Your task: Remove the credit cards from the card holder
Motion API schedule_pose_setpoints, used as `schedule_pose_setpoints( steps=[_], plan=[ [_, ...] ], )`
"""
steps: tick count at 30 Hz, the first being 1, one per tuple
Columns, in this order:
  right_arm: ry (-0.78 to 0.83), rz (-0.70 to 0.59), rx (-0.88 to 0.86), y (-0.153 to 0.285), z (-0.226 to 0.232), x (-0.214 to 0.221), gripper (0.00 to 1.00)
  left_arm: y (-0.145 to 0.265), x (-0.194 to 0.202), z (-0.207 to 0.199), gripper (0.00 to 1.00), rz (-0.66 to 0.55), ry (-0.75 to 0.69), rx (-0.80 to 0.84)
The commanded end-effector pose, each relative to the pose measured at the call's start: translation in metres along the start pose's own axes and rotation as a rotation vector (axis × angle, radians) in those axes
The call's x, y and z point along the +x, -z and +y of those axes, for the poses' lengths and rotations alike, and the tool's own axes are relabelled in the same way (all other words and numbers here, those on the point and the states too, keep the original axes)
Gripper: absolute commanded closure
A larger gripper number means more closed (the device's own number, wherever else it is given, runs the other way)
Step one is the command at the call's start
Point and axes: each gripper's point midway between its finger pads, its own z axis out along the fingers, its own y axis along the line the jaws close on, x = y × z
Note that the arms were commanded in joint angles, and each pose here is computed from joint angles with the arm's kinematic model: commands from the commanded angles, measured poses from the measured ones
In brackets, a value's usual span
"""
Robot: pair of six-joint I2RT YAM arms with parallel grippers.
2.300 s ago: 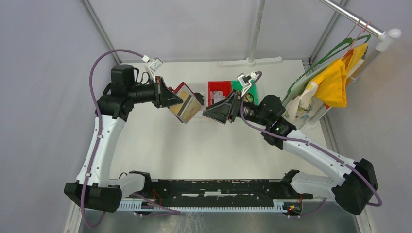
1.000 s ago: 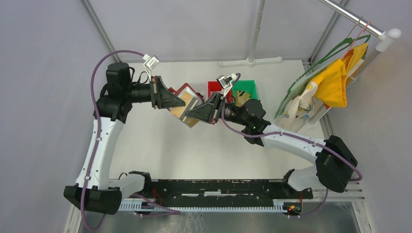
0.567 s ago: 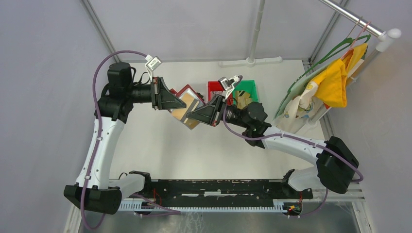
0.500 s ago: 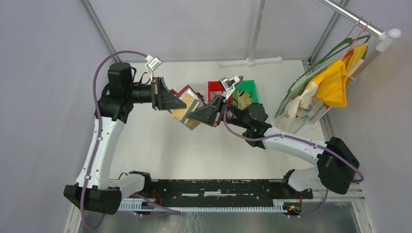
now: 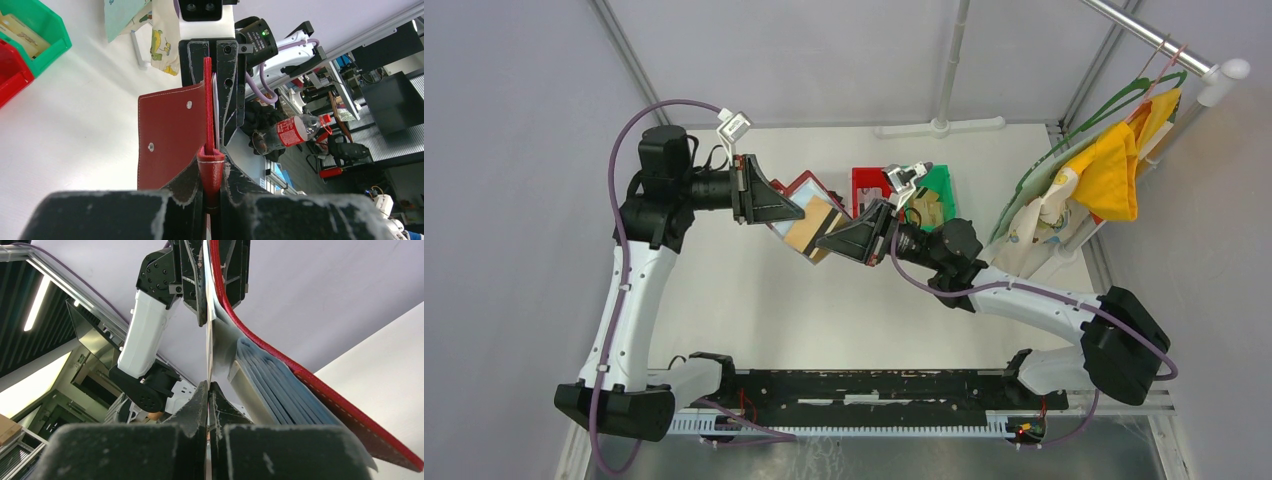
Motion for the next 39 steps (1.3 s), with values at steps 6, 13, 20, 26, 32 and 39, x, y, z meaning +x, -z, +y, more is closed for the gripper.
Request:
schedule_pose_setpoints(
  steps=[6,13,20,26,32,39],
  plan=[
    [0.061,-0.049,-0.138,-0.006,0.044,-0.023,0.83,0.005,-0.011,-0.02,0.98,-0.018,-0.056,0.027],
    [0.045,-0.068,-0.188,-0.015,0.055,-0.032,0.78,0.005,-0.01,-0.017,0.98,-0.027,-0.066,0.009],
    [0.03,-0.05,-0.124,-0.008,0.039,-0.024,1.0,0.006,-0.01,-0.015,0.98,-0.026,-0.079,0.004],
    [0.042,-0.031,-0.029,0.021,0.018,-0.018,1.0,0.009,-0.016,-0.013,0.98,-0.043,-0.105,-0.013],
    [0.147,0.092,0.271,0.075,-0.036,-0.021,1.0,0.014,-0.022,-0.009,0.98,-0.051,-0.137,-0.036],
    [0.359,0.245,0.848,0.154,-0.108,-0.057,1.0,0.016,-0.013,-0.001,0.98,-0.036,-0.175,-0.073]
  ],
)
